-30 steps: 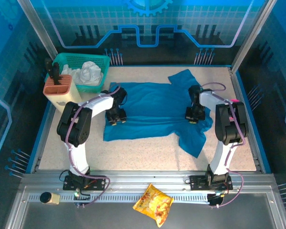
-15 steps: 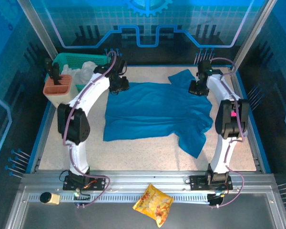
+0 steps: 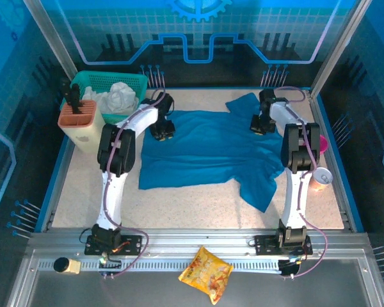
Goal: Fold and stack the t-shirts
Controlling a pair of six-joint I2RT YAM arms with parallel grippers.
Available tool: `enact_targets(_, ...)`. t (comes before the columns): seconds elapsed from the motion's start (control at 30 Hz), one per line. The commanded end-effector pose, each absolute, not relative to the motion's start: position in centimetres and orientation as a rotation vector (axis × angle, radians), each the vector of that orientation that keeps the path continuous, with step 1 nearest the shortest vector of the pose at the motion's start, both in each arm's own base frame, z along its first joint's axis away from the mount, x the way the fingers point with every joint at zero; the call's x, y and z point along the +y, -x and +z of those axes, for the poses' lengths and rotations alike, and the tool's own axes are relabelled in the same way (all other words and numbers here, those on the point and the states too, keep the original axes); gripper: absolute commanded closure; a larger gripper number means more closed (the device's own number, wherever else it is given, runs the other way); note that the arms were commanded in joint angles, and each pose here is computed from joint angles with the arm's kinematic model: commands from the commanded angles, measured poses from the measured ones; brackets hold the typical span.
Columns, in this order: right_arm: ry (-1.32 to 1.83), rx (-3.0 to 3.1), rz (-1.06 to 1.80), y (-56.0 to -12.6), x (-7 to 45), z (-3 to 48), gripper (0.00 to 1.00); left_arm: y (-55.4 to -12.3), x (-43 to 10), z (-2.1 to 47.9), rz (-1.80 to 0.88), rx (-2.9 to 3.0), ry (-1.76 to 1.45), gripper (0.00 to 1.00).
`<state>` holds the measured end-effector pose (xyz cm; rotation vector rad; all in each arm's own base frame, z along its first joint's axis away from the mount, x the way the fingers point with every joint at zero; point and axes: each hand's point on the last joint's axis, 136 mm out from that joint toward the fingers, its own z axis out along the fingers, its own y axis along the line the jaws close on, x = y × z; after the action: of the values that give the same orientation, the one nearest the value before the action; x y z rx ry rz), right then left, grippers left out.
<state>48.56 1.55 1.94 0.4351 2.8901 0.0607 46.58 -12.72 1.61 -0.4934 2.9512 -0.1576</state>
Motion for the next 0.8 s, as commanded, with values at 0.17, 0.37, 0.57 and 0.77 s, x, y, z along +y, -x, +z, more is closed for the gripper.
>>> enact_targets(0.17,-0.421,2.984,-0.010,-44.2,0.4,0.9,1.00,-39.3,-12.5,2.0,-0.244,3.013,0.513,0.74)
enact_targets(0.37,-0.431,2.987,-0.081,-42.9,-0.7,1.7,1.00,-38.5,-13.2,3.8,-0.308,2.982,0.487,0.74)
enact_targets(0.57,-0.463,2.973,-0.172,-41.9,-2.8,2.6,1.00,-40.3,-14.1,8.3,-0.334,2.894,0.432,0.65)
enact_targets(0.77,-0.452,2.934,-0.021,-43.0,-1.9,4.5,1.00,-45.7,-11.5,14.2,-0.150,2.767,0.375,0.40)
